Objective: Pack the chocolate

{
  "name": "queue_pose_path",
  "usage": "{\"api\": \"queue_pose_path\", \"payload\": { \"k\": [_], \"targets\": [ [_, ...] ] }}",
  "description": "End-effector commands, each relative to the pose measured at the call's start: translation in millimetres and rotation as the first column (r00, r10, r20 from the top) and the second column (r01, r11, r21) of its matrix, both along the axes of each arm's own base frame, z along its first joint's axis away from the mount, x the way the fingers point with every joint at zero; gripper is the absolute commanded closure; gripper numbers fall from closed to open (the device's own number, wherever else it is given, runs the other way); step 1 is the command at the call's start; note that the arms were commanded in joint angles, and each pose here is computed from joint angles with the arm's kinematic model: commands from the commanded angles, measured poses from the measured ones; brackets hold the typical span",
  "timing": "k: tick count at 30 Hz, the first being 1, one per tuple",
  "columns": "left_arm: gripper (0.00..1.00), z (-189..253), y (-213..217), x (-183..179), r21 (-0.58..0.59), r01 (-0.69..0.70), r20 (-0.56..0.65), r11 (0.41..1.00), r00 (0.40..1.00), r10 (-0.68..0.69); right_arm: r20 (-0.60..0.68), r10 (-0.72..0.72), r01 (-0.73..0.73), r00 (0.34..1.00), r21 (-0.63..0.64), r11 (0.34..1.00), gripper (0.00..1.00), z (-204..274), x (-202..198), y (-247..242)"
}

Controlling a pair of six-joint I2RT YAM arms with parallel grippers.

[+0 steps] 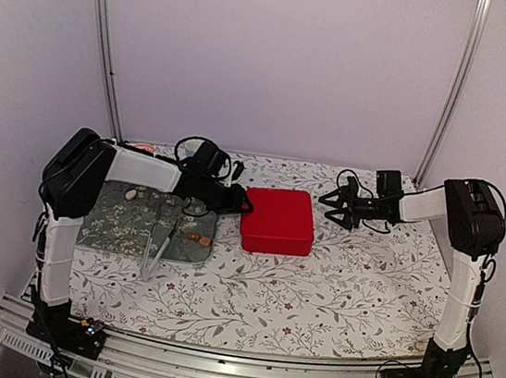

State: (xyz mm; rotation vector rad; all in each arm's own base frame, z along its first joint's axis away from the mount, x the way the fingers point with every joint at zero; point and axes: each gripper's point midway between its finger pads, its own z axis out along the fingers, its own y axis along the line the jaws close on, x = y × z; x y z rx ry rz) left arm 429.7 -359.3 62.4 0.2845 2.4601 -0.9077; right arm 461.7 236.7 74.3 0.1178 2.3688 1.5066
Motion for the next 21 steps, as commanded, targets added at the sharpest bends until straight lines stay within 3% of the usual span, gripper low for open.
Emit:
{"api": "queue_pose_path", "payload": {
  "k": [1,10,17,21],
  "targets": [
    [0.61,-3,-9,-3,-0.006,0.012,-0.018,1.000,1.000,-0.012,0.065,0.115,-0.106,0.991,-0.133,0.986,0.29,0,-9,21],
    [0.57,-2,-19,0,-0.009,0.010,-0.030,1.000,0.999,-0.010,0.043,0.191,-0.175,0.981,-0.247,0.953,0.33,-29,-13,43],
    [0.57,-2,-25,-2,0.004,0.029,-0.025,1.000,0.999,-0.029,0.012,0.169,-0.159,0.986,-0.280,0.947,0.49,-52,-8,33],
    [0.53,-3,-26,-2,0.012,0.033,-0.024,0.999,0.999,-0.032,0.000,0.158,-0.152,0.987,-0.286,0.946,0.64,-60,-6,27]
  ]
}}
